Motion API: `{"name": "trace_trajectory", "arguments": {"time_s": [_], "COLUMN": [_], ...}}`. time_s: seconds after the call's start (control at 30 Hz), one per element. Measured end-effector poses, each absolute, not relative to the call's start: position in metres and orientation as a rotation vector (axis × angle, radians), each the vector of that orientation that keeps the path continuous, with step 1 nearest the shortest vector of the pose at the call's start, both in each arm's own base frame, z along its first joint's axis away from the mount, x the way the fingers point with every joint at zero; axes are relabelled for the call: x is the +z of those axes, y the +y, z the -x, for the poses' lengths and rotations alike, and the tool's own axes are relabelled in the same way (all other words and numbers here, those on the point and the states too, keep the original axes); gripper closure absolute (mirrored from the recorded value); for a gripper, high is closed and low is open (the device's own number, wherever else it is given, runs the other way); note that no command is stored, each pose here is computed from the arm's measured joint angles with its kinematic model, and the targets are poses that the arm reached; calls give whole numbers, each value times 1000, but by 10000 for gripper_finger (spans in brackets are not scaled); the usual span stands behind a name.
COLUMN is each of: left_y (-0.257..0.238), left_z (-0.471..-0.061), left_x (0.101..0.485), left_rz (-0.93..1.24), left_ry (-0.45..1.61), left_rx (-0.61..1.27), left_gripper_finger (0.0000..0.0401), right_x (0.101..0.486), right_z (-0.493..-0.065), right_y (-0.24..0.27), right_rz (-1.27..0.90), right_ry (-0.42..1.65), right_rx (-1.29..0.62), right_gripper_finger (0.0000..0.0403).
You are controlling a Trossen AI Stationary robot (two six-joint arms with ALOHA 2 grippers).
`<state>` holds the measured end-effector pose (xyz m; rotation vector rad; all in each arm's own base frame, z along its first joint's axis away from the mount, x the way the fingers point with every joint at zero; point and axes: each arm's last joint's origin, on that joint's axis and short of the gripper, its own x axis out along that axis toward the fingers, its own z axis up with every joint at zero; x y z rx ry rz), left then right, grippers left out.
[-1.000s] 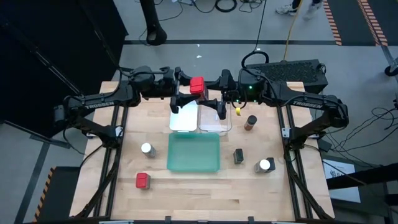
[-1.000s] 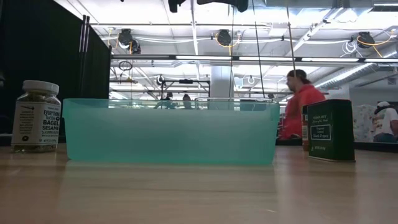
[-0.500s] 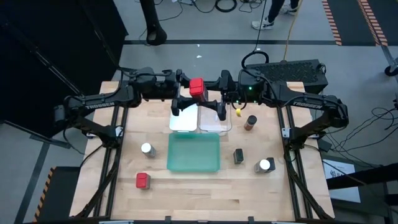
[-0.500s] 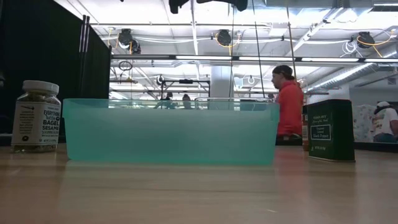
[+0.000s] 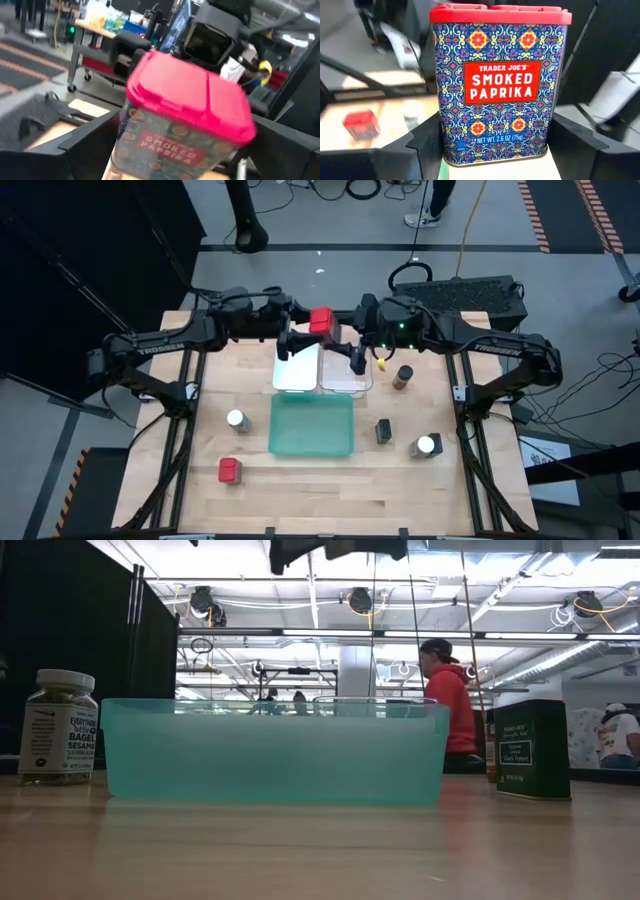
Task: Sort spices by type
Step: Put the top red spice can into the green bin
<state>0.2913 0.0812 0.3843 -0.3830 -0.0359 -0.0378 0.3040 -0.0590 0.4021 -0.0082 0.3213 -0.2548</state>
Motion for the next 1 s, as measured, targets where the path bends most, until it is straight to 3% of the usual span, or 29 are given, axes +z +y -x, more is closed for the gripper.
{"name": "trace_trajectory", "arguments": {"time_s": [0.43,0.63,1.0], "left_y": [83,91,92], "left_z": [-289,-296,-324], "left_x": [378,370,373], "left_rz": [532,618,605], "left_ry": [43,13,14], "left_rx": [-18,153,129], "left_gripper_finger": [4,4,4], "right_x": [384,385,387], "right_z": [-282,-284,-285], "right_y": [-66,-55,-53], "right_rz": [304,453,542], "right_ry": [667,693,710], "right_rx": [-588,-574,-586], "right_gripper_finger": [134,134,134]}}
